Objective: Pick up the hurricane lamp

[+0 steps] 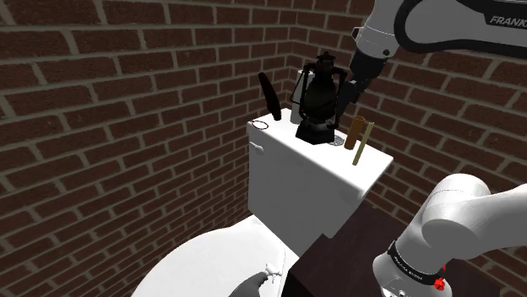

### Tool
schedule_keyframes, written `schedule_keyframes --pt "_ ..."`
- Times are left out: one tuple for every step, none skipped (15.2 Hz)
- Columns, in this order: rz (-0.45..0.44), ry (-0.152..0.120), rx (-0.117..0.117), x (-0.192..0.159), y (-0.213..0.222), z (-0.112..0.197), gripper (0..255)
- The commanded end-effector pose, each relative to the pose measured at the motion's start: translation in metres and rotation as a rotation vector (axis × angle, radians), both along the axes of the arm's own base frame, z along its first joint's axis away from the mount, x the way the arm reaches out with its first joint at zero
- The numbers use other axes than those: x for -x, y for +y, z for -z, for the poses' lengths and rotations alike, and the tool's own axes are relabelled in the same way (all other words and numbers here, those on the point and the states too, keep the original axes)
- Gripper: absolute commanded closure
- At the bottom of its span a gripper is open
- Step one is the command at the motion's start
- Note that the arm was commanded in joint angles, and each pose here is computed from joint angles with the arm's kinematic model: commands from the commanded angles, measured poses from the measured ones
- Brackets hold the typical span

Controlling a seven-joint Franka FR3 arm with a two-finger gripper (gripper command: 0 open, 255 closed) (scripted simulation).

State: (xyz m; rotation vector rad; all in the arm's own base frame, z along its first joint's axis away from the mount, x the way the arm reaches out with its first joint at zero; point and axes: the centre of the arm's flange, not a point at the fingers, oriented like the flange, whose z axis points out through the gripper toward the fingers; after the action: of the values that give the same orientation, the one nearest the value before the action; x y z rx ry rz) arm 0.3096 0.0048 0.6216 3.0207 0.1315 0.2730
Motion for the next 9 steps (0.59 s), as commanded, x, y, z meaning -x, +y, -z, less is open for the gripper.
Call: schedule_keyframes --pt "0.0 0.0 0.0 0.0 0.0 0.0 0" --pt "0.015 -0.007 -0.009 -0.008 -0.006 -0.009 0" --pt "0.029 -0.014 -0.018 -0.015 -0.013 -0.017 0" --pt "0.044 -0.021 -0.027 -0.022 -0.019 -0.026 0" --pt "0.058 -0.028 -0.037 -0.03 -0.026 -0.035 0" --pt "0.073 -0.034 -0.046 -0.037 -0.033 -0.043 0" --pt "0.087 -0.041 -0.055 -0.043 -0.04 -0.052 0" --pt "0.102 -0.048 -0.064 -0.05 -0.047 -0.06 0" --pt "0.116 -0.055 -0.073 -0.057 -0.054 -0.069 0"
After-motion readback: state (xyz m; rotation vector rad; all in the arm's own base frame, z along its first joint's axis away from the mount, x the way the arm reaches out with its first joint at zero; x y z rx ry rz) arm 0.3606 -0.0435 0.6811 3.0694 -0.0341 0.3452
